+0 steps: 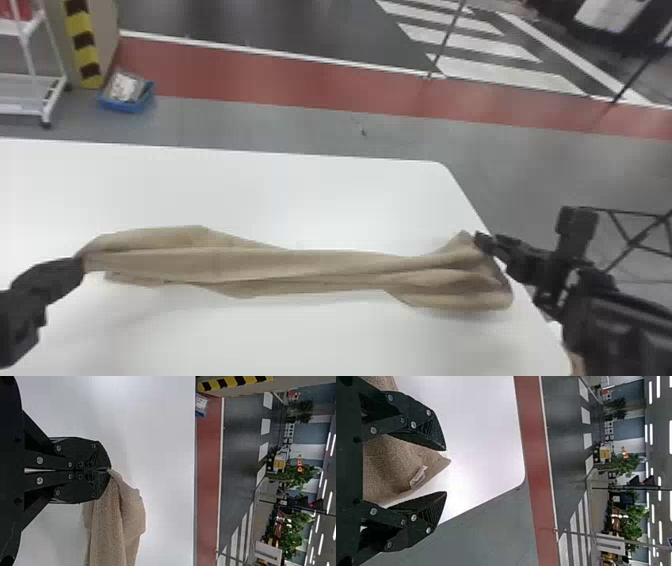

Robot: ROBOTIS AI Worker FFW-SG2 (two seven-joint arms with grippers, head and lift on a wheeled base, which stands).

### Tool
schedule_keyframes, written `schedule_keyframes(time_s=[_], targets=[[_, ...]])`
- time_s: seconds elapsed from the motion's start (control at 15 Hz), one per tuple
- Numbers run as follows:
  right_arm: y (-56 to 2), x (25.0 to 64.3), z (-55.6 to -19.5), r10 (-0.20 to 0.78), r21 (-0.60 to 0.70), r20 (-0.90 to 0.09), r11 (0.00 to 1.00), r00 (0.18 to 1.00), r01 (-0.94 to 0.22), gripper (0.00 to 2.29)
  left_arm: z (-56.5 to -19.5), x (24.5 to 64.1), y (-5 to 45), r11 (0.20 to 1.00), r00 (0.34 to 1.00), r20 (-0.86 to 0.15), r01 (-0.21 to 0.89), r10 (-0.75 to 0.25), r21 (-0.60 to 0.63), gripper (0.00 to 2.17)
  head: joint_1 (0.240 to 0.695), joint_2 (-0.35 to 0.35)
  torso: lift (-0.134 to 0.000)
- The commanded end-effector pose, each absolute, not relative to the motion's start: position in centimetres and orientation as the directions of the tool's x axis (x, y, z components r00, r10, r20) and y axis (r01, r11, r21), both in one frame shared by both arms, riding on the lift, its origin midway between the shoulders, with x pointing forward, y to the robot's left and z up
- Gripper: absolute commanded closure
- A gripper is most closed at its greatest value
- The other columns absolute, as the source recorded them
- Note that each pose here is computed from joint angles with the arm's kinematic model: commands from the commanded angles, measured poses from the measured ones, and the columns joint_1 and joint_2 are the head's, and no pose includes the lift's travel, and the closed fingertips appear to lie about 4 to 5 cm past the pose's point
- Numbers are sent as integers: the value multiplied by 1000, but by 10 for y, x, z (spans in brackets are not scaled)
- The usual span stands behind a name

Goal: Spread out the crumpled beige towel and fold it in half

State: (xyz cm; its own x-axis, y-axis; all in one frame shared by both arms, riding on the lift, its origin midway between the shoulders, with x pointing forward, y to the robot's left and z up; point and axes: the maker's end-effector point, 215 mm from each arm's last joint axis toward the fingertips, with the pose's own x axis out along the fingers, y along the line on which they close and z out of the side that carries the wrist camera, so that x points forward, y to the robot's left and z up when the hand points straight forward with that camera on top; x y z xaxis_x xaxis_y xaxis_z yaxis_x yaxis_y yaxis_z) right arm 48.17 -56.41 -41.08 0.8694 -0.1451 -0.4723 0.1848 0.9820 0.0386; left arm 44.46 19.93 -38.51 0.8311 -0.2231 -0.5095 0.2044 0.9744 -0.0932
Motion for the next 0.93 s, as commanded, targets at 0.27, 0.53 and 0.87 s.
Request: schedule_keyframes(time_s=[0.27, 0.53, 0.87], targets=[[-577, 507, -430, -150, -23, -565, 986, 811, 166, 589, -389, 444, 199, 975, 828, -516, 205, -219, -85, 2135, 695, -350, -124], [-566, 514, -436, -121, -10, -597, 990, 793, 144, 593, -391, 444, 201, 976, 828, -518, 201, -215, -83, 2135, 695, -350, -124], [-568, 511, -447, -109, 10, -636, 989, 764, 150, 846, -391, 445, 201, 976, 828, -518, 202, -216, -84, 2135, 695, -350, -124]])
